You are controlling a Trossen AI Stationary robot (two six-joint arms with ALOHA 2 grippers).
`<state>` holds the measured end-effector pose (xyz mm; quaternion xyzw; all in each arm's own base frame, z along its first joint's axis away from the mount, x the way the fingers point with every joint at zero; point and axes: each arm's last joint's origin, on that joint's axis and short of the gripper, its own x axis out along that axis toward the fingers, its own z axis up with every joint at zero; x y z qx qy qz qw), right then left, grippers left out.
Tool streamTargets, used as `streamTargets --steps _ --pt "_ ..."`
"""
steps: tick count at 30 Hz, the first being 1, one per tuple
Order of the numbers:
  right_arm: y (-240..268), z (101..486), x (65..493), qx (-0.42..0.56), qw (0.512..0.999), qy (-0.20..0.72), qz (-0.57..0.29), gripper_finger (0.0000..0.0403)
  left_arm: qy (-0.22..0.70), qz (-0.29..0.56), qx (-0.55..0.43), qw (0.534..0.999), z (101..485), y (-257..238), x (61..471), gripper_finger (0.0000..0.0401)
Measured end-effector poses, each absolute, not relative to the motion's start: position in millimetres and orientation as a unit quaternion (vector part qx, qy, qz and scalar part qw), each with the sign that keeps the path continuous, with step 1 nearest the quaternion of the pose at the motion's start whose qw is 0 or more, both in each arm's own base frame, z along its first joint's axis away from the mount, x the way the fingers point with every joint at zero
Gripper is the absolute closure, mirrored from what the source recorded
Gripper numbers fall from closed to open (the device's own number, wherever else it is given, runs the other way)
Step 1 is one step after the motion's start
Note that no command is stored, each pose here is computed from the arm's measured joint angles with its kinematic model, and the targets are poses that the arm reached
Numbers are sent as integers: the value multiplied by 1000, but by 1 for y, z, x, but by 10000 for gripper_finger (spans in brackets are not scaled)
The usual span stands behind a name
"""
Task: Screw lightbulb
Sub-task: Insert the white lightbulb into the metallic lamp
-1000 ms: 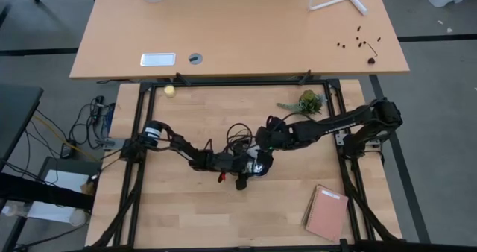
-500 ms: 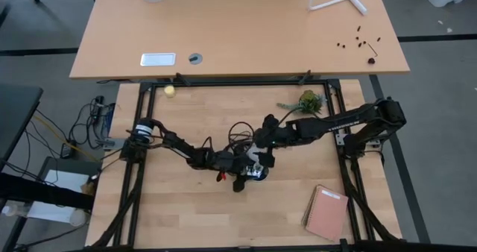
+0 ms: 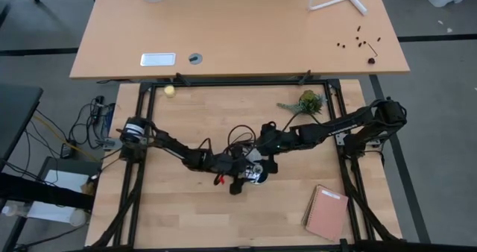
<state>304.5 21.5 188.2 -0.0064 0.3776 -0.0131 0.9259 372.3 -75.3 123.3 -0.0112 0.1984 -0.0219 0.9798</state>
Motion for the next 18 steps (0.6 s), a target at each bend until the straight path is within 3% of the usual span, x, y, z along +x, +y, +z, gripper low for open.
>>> streamTargets --steps 12,18 --pt "20 189 306 -4 930 368 29 31 219 -28 -4 975 147 -87 360 121" --pt "14 188 306 0 927 374 40 44 240 57 42 968 156 -89 351 121"
